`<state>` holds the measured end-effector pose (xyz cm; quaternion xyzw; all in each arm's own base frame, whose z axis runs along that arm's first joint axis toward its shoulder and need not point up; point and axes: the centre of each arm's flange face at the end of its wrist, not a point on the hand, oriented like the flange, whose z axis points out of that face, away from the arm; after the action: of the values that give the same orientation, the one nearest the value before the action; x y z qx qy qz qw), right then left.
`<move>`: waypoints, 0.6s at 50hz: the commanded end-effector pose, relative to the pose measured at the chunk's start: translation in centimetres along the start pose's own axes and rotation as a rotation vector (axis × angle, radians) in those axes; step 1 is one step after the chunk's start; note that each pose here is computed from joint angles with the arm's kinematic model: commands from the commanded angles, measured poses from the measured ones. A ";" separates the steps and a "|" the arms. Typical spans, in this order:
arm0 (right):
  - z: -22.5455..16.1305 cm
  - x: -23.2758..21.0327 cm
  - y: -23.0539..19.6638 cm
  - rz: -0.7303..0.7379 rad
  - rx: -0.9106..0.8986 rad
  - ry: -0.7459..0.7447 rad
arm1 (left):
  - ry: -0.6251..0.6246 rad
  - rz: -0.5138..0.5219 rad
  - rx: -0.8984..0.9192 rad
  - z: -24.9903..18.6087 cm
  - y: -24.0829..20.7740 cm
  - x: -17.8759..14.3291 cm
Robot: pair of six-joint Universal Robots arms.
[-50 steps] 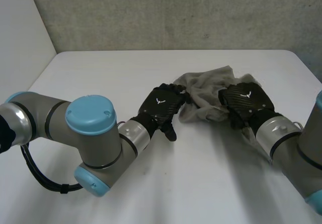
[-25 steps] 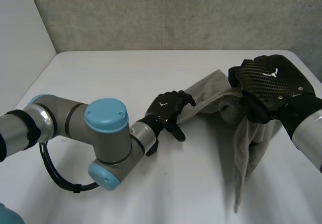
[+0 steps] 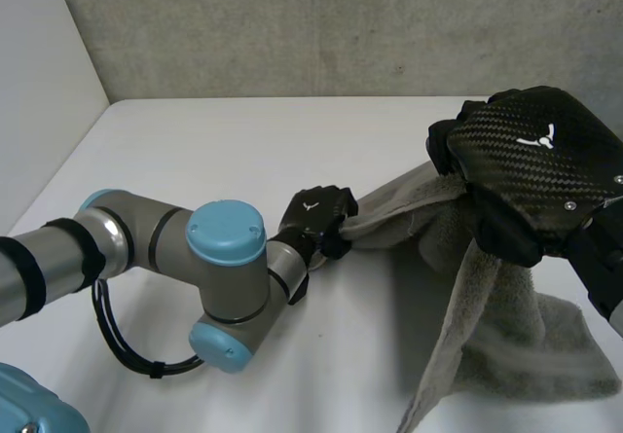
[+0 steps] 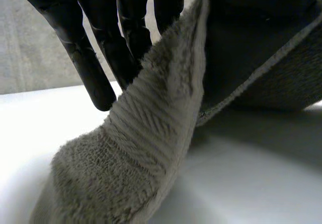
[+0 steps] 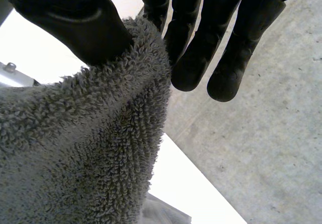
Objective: Fold the towel.
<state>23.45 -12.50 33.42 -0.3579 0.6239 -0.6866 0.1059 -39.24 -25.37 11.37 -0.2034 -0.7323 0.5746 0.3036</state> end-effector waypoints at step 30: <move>6.8 2.3 6.2 0.058 -0.264 -0.077 | -0.251 0.590 0.043 -14.3 -14.9 -5.9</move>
<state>23.78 -19.42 30.49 -0.3613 0.6760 -0.6356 0.0921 -24.88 -23.91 29.80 -0.2644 -0.6247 0.7304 0.0804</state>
